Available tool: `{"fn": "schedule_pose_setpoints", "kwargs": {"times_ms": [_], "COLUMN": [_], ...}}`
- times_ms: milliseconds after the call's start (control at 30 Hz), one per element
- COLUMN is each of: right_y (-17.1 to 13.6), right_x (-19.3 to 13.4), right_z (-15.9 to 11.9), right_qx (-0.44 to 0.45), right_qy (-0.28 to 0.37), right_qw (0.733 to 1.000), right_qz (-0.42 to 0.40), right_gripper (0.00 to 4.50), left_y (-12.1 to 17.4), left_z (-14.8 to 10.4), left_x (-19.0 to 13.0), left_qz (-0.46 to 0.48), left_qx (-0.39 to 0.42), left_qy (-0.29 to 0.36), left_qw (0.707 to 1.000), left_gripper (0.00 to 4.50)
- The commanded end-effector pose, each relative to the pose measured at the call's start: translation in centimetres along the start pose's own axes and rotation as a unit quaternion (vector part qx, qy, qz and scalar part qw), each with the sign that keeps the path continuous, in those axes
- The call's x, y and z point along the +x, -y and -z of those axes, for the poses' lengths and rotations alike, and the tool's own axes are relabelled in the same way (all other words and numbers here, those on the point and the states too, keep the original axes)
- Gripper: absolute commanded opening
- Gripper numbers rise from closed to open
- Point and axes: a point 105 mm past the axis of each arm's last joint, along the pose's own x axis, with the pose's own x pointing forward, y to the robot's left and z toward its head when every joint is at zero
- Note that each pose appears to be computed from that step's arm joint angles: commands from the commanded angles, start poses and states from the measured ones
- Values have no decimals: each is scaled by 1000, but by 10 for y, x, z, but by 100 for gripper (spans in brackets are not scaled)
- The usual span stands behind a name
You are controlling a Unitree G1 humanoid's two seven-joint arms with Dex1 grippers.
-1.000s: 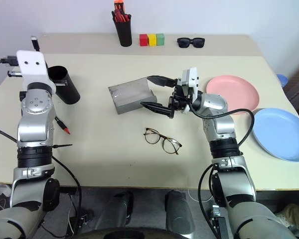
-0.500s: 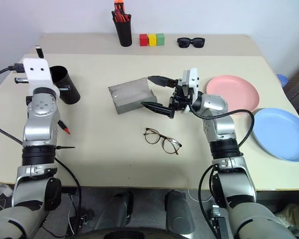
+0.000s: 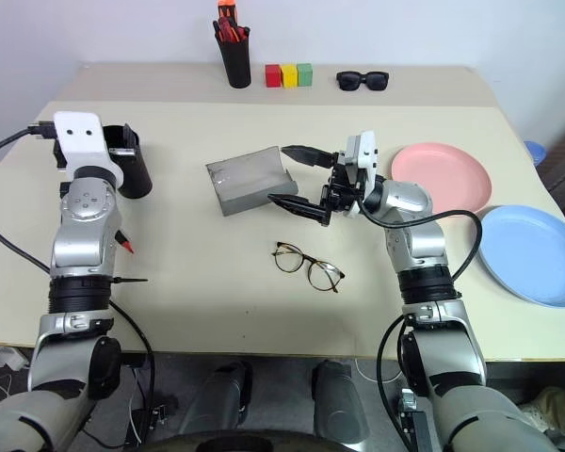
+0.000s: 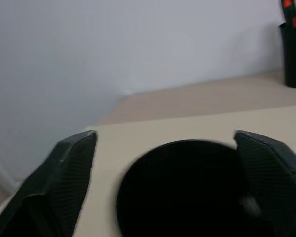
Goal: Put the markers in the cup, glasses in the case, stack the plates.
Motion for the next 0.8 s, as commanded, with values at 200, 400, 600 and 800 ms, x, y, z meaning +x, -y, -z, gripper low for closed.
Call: {"fn": "schedule_pose_setpoints", "kwargs": {"times_ms": [200, 400, 600, 800], "right_y": [2, 3, 5, 7], "right_x": [-2, 0, 5, 9], "right_z": [-12, -9, -5, -1], "right_qx": [-25, -20, -15, -10], "right_qy": [10, 9, 8, 6], "right_qw": [1000, 1000, 1000, 1000], "right_qz": [4, 1, -9, -23], "right_gripper": [446, 446, 446, 446], "left_y": [-48, -70, -79, -69], "left_z": [-51, -47, 3, 32], "left_x": [-26, -51, -99, -128], "left_qz": [-50, -108, -175, -175], "left_qx": [-139, -198, -231, -238], "left_qy": [53, 25, -89, -193], "left_qw": [988, 974, 953, 936], "left_gripper": [445, 445, 445, 445]}}
